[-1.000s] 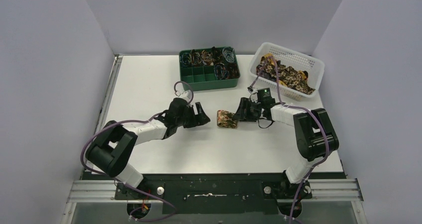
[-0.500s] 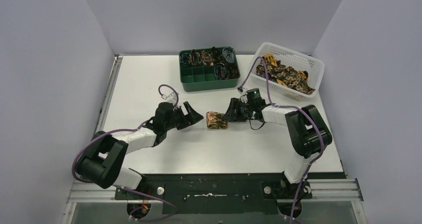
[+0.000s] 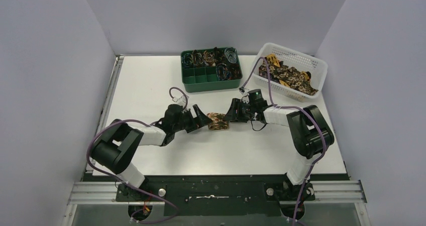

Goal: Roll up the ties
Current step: Roll the tie at the center of the board.

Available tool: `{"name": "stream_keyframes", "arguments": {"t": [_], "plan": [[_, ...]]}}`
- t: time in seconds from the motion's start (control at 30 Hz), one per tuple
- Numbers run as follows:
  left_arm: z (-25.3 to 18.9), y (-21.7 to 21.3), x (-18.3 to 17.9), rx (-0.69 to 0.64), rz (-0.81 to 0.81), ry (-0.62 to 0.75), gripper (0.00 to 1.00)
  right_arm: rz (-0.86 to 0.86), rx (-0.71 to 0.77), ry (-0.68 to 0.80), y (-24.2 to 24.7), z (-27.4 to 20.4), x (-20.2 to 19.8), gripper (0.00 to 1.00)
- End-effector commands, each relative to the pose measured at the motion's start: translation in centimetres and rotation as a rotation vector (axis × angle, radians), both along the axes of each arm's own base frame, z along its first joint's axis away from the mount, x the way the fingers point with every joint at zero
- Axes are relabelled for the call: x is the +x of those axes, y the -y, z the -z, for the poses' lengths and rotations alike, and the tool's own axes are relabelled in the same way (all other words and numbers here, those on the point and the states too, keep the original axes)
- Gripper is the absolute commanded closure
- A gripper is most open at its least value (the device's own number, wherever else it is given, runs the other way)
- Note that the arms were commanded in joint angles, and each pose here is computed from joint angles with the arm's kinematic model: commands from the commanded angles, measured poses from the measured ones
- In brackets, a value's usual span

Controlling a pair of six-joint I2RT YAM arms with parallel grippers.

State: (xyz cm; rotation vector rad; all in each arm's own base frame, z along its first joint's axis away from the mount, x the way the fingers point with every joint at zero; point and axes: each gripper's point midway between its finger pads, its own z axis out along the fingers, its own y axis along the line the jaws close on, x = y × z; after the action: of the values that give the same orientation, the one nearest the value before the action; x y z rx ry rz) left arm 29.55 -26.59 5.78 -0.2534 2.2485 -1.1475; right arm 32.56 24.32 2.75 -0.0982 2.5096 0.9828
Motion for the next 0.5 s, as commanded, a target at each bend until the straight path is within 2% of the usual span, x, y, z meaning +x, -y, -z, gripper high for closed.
{"name": "stream_keyframes", "arguments": {"t": [0.0, 0.2, 0.47], "plan": [[-1.4, 2.2, 1.6, 0.006, 0.016, 0.056, 0.19, 0.021, -0.123, -0.099, 1.9, 4.2, -2.1, 0.52], [-0.6, 3.3, 2.0, -0.038, -0.013, 0.025, 0.2, 0.026, -0.126, -0.103, 2.1, 4.4, -2.1, 0.52], [1.3, 2.8, 2.0, -0.018, -0.099, -0.021, 0.22, 0.045, -0.125, -0.113, 3.0, 4.8, -2.1, 0.52]]}}
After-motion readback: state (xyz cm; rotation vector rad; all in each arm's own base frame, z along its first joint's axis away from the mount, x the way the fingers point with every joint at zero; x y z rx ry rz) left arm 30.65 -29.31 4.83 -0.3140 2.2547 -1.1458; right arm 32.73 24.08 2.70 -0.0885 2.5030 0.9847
